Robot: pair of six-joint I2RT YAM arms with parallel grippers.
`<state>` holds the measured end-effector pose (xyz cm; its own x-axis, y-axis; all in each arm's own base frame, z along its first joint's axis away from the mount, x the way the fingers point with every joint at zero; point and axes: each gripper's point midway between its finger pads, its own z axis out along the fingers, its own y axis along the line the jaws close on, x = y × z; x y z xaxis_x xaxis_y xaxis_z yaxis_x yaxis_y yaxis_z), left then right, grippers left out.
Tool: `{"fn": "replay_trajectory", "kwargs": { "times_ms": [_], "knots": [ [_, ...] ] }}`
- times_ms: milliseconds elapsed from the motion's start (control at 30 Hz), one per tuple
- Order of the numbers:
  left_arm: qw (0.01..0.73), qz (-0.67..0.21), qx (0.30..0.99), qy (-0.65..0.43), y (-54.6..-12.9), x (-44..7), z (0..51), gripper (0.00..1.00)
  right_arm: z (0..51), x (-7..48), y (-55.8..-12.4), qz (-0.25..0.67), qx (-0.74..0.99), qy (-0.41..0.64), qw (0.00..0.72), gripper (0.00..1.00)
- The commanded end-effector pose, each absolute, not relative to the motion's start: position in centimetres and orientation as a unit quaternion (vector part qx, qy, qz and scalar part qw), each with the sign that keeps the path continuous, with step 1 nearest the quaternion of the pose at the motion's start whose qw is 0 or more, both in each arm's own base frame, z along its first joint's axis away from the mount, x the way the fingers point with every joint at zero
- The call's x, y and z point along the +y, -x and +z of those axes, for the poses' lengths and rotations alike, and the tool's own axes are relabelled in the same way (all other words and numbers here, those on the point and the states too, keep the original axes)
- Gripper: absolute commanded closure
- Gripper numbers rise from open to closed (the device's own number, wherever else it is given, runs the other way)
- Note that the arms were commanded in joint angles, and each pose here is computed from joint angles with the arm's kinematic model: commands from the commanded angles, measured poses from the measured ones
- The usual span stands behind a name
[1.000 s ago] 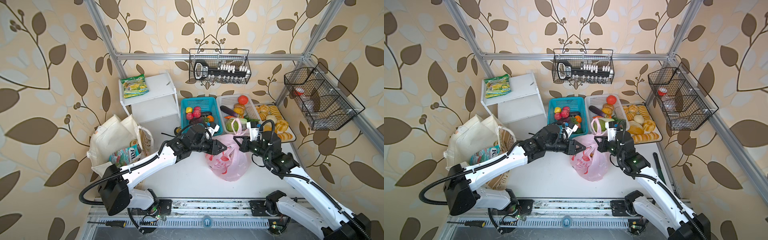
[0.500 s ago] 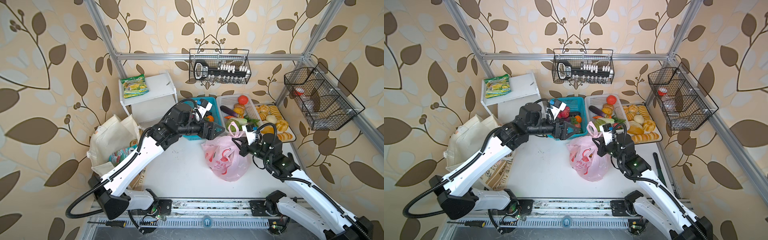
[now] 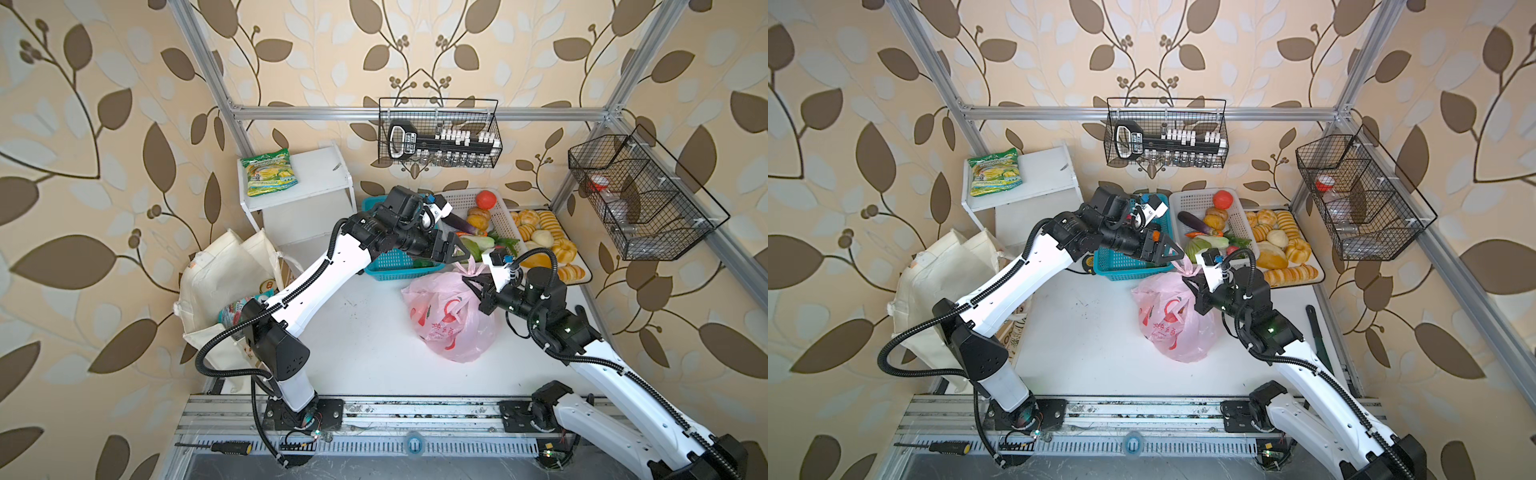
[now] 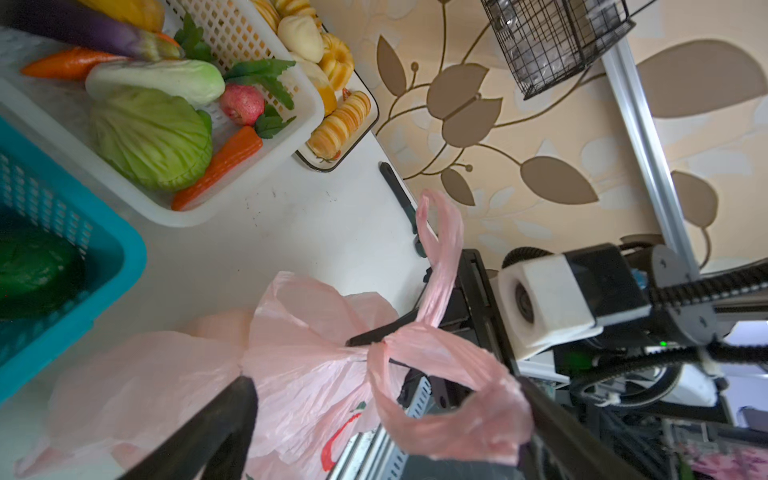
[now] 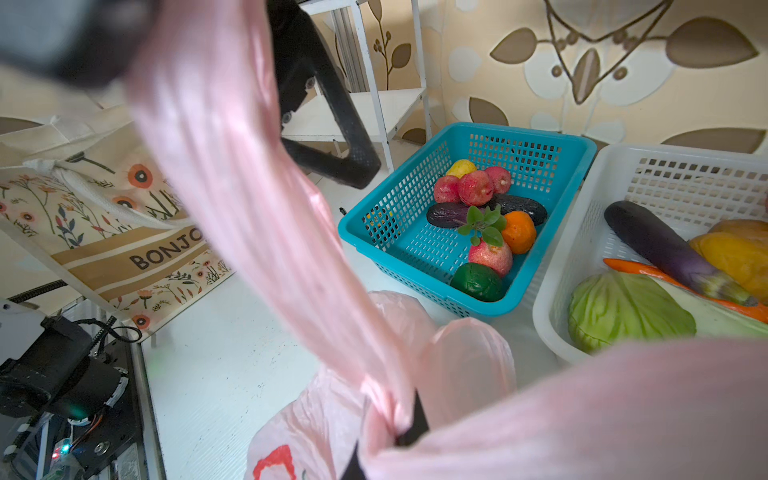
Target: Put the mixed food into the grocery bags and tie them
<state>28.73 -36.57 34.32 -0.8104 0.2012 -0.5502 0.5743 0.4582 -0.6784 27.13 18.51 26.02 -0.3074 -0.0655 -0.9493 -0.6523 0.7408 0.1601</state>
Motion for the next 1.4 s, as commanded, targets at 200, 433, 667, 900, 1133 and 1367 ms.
{"fn": "replay_trajectory", "kwargs": {
  "times_ms": [200,433,667,900,1133,1367],
  "knots": [
    [0.218,-0.507,0.804,-0.223,-28.6,-37.6,37.6,0.54,25.6,18.7,-26.8,0.268,0.755,0.256,0.541,1.00],
    [0.222,-0.521,0.797,-0.210,-28.0,-37.2,36.6,1.00,25.1,18.2,-26.5,0.282,0.769,0.233,0.524,0.96],
    [0.250,-0.555,0.775,-0.168,-26.4,-37.1,35.2,1.00,24.1,18.3,-25.0,0.375,0.772,0.199,0.473,0.83],
    [0.260,-0.542,0.788,-0.131,-25.6,-36.0,33.0,1.00,23.1,18.3,-23.9,0.398,0.780,0.197,0.441,0.63],
    [0.259,-0.541,0.792,-0.110,-24.8,-35.5,32.0,1.00,23.4,18.7,-22.8,0.422,0.772,0.210,0.426,0.44],
    [0.252,-0.546,0.793,-0.096,-23.7,-35.3,31.1,1.00,23.2,18.7,-22.7,0.433,0.779,0.197,0.408,0.34]
  ]
}}
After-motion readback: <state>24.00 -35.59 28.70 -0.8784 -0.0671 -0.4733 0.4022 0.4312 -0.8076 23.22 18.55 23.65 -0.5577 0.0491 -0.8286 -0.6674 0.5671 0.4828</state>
